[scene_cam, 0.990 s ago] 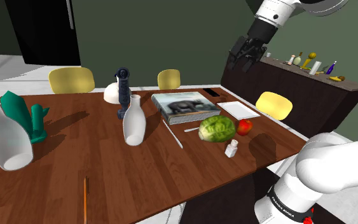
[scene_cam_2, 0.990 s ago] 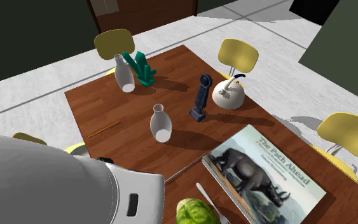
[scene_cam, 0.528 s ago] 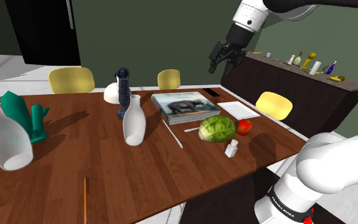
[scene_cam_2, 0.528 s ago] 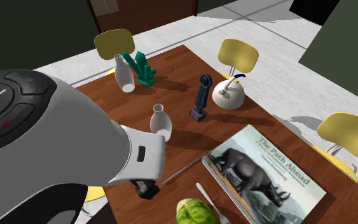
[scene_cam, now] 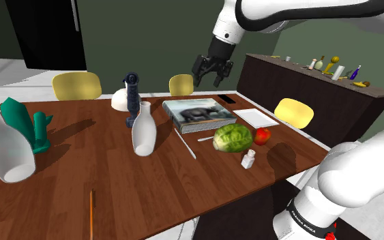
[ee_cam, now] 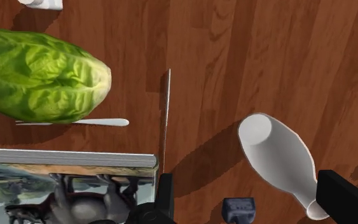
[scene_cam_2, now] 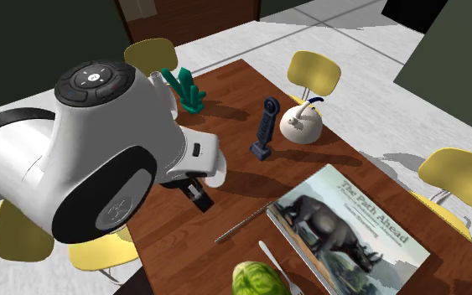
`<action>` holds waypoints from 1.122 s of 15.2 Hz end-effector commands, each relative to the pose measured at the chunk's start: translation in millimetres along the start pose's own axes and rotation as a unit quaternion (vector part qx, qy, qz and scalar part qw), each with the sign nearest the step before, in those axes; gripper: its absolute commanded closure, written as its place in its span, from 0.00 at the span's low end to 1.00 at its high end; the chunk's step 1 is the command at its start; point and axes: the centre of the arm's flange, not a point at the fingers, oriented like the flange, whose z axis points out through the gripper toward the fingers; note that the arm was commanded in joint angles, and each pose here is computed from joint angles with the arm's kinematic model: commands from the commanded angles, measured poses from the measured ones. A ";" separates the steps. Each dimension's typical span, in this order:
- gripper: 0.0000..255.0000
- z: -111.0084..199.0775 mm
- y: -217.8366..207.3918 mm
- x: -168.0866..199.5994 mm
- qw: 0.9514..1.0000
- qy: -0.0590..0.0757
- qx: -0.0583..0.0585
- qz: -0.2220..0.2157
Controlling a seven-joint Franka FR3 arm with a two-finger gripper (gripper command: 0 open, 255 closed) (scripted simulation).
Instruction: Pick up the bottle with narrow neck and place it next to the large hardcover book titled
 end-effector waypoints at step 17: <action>0.00 149.2 -161.5 117.7 0.999 -0.012 -0.039 0.000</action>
